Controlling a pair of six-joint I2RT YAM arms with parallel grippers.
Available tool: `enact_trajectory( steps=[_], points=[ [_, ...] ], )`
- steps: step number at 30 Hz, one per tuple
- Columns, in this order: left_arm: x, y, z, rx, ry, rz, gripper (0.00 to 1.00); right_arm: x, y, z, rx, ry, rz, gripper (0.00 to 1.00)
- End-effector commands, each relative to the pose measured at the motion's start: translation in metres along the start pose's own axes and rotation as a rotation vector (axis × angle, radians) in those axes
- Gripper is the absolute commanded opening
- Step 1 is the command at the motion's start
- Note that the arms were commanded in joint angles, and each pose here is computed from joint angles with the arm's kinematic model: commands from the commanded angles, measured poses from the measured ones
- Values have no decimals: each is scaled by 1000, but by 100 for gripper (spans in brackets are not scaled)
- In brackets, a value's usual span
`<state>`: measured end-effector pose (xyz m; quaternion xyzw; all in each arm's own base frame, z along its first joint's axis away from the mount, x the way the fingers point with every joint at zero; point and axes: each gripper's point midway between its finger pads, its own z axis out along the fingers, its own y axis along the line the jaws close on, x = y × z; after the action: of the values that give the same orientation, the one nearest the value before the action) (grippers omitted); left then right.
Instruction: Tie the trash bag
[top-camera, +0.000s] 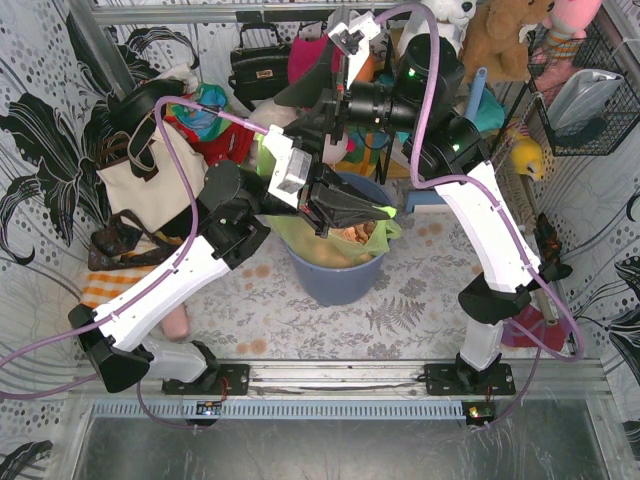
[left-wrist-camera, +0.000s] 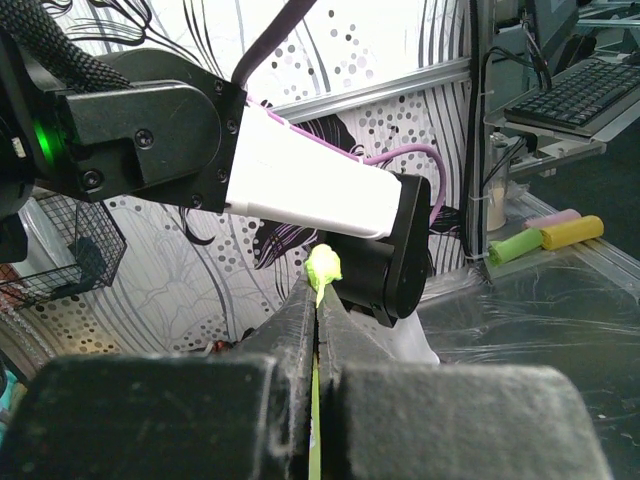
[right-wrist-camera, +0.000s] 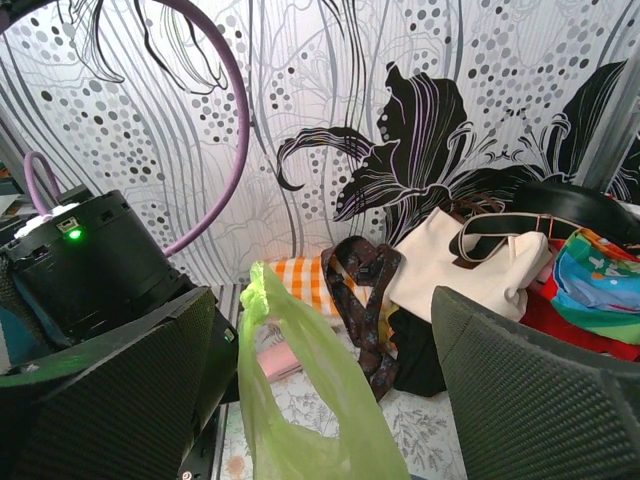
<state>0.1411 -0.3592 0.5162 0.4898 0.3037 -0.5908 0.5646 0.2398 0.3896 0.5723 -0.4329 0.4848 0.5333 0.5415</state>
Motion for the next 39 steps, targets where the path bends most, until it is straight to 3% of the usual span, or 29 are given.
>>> enact_trajectory(
  steps=[1,19,34,39],
  points=[
    [25,21,-1,-68,54,-94,2,-11,44,2,-163,-20,17,87],
    [25,16,0,-35,64,-102,2,4,23,14,-98,-4,21,71],
    [26,10,-4,-31,74,-92,2,-58,18,-13,100,-176,-81,75],
    [26,8,-4,-16,76,-89,2,-59,10,-19,167,-184,-92,75]
  ],
)
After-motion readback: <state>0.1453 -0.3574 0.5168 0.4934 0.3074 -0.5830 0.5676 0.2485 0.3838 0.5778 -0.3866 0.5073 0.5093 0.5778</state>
